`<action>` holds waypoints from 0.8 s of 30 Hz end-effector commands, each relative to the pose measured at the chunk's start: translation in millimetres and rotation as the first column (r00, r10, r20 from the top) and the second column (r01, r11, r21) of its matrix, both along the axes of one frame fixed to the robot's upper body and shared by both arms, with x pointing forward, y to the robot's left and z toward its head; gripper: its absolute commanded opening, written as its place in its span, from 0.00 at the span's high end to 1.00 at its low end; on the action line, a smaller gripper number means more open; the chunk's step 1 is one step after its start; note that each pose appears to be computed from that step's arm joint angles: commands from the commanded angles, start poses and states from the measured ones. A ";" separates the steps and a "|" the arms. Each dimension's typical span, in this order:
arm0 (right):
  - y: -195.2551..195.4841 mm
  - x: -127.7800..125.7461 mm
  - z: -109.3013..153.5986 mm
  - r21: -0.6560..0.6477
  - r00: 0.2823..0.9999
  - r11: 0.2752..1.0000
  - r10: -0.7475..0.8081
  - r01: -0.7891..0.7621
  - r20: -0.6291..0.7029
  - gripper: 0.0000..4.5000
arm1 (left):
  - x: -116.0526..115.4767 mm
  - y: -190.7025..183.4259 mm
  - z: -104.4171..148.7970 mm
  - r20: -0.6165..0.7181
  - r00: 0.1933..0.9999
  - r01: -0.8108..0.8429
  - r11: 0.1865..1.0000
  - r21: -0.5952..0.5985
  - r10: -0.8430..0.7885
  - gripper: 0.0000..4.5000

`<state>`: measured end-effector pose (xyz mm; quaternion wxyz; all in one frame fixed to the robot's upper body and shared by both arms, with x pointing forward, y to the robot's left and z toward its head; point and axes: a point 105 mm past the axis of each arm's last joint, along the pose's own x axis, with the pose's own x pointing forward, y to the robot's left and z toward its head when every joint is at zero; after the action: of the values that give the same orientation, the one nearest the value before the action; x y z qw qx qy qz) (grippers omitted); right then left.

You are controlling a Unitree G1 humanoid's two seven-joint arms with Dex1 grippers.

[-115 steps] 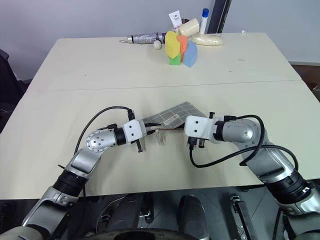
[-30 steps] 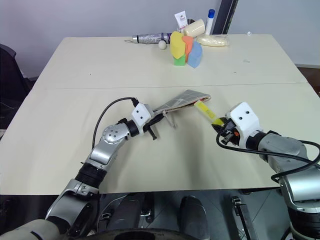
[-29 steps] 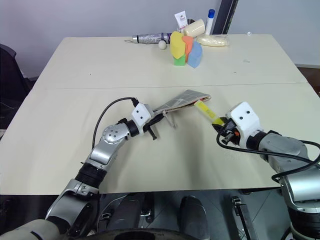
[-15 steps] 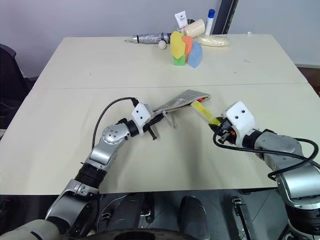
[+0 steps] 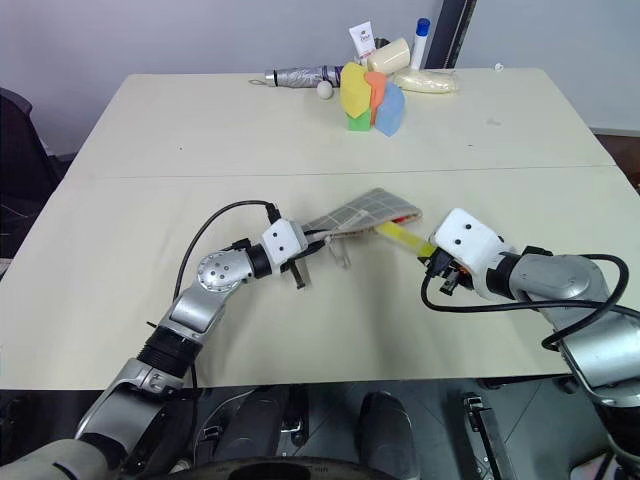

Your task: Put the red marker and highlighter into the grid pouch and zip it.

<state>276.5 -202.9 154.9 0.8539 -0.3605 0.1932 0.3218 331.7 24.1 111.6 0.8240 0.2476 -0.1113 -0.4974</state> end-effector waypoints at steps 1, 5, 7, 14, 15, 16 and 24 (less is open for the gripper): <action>12.5 -2.8 6.6 -0.105 0.993 0.987 0.119 -0.118 0.012 0.80 | -16.5 -14.9 12.3 0.094 0.989 0.114 0.993 0.028 -0.116 1.00; 27.7 0.8 5.4 -0.128 0.982 0.974 0.188 -0.185 0.010 0.80 | -23.9 -20.3 11.6 0.108 0.980 0.163 0.985 0.053 -0.167 1.00; 43.4 2.5 5.0 -0.143 0.968 0.959 0.250 -0.245 0.015 0.80 | -28.3 -24.2 11.7 0.113 0.975 0.188 0.980 0.061 -0.194 1.00; 56.5 6.6 10.3 -0.139 0.958 0.950 0.285 -0.279 0.029 0.57 | -30.9 -23.8 10.7 0.106 0.974 0.193 0.979 0.065 -0.199 1.00; 55.8 7.1 11.5 -0.137 0.959 0.952 0.282 -0.275 0.031 0.47 | -30.7 -23.1 10.5 0.105 0.975 0.191 0.979 0.065 -0.197 1.00; 53.1 7.4 16.8 -0.127 0.961 0.956 0.272 -0.264 0.043 0.36 | -28.8 -20.8 10.8 0.099 0.978 0.177 0.983 0.056 -0.182 1.00; 38.2 2.5 85.5 0.153 0.961 0.969 0.159 -0.196 0.228 0.00 | -4.1 -7.7 27.0 -0.046 0.999 0.006 0.988 -0.152 -0.014 1.00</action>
<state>285.4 -166.8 217.5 0.8558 -0.3487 0.0783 0.3740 322.2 12.5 123.0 0.8243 0.1992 -0.1178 -0.5166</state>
